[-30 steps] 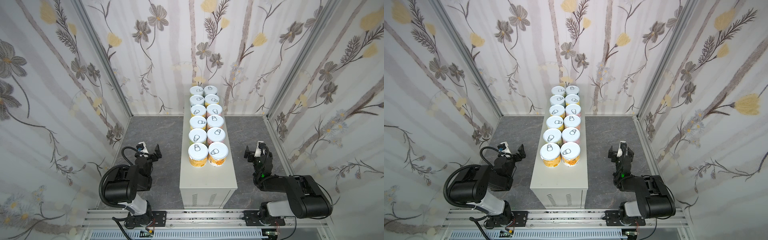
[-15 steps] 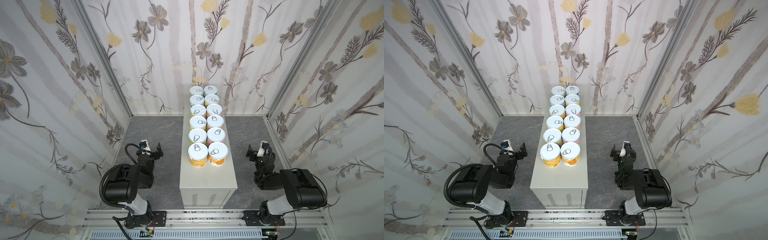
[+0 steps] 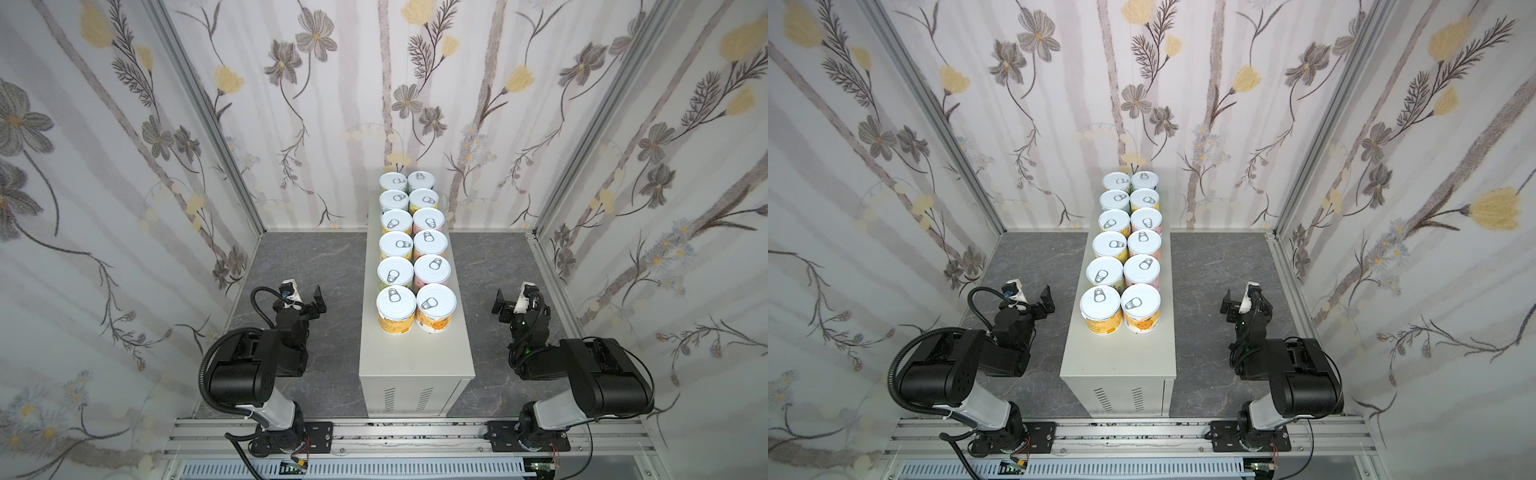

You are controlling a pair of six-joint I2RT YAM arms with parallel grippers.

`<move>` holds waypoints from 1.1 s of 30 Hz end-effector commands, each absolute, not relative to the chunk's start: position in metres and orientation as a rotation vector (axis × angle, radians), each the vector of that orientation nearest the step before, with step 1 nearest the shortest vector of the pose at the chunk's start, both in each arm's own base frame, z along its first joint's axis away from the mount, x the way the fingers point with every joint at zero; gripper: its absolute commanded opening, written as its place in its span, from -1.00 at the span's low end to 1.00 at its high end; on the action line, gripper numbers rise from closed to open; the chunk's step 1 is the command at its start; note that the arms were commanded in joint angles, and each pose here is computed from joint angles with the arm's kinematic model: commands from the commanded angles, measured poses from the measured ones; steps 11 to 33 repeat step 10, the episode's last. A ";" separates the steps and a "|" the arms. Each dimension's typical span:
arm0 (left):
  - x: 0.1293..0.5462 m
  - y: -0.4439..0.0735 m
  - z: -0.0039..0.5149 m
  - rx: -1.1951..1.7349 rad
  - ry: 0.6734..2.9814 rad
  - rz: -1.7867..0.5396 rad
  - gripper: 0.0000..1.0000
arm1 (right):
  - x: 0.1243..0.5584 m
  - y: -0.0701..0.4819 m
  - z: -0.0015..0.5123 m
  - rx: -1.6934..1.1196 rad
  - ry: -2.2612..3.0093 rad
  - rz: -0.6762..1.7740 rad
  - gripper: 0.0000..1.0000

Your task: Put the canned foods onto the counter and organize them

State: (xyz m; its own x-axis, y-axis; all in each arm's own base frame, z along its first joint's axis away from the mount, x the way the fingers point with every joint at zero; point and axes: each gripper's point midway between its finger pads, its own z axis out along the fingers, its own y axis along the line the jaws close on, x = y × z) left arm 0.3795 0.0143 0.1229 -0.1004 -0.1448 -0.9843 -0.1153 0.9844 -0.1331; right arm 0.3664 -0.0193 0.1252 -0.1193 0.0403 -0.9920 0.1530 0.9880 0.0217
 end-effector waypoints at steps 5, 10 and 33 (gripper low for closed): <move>0.383 0.015 0.127 -0.196 1.665 -0.008 1.00 | 0.368 -0.017 0.136 0.141 1.645 -0.079 0.99; 0.381 0.016 0.129 -0.198 1.655 -0.010 1.00 | 0.368 -0.017 0.136 0.142 1.645 -0.080 0.99; 0.381 0.016 0.129 -0.198 1.655 -0.010 1.00 | 0.368 -0.017 0.136 0.142 1.645 -0.080 0.99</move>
